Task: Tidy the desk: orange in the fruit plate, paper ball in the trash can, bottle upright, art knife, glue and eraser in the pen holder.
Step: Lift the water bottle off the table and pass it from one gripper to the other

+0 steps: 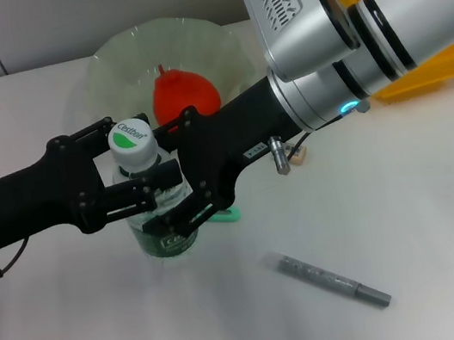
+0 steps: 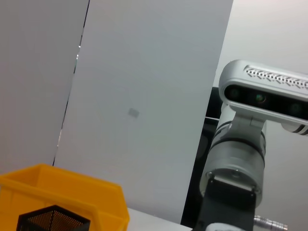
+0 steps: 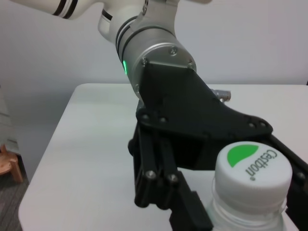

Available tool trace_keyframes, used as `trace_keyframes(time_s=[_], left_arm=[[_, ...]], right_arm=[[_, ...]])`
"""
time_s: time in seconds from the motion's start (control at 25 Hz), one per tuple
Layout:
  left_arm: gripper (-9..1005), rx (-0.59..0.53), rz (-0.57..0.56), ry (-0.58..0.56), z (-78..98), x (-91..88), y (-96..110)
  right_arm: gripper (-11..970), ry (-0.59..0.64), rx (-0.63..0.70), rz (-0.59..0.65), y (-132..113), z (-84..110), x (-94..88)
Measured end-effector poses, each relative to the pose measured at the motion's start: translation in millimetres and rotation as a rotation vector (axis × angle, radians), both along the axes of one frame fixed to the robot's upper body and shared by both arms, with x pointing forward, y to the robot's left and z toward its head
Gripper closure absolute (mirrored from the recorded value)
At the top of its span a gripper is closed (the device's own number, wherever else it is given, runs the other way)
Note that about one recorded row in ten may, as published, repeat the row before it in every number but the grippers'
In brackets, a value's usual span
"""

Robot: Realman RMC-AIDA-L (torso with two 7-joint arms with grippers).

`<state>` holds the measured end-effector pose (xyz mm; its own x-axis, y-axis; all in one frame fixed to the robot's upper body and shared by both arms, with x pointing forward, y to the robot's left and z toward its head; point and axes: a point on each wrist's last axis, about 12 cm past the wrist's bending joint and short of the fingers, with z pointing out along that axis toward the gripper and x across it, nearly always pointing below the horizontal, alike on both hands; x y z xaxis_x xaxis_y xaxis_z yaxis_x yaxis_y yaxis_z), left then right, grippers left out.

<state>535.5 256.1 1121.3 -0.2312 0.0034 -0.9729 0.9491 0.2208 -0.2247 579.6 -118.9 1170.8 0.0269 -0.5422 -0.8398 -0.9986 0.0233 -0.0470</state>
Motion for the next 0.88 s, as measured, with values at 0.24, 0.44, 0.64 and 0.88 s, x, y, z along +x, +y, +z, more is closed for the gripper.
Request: trace_keyframes(time_s=[0.24,0.44,0.64,0.88], left_arm=[[270,-0.029,0.012,-0.052,-1.2,-5.3,3.4],[424,-0.042,0.023,-0.056,-5.1,-7.6,4.2],[488,-0.032,0.021,-0.046,-6.3,-6.4,2.6],[528,-0.041,0.029,-0.043,-6.6,-7.1,3.2]], right_arm=[[168,0.003,0.0,-0.01,-1.1,-2.4,0.8],[168,0.006,0.014,-0.011,-2.2,-2.8,0.6],[168,0.012,0.022,-0.005,-1.8,-2.6,-0.7],[168,0.014,0.025,-0.006,-1.9,-2.5,-0.9]])
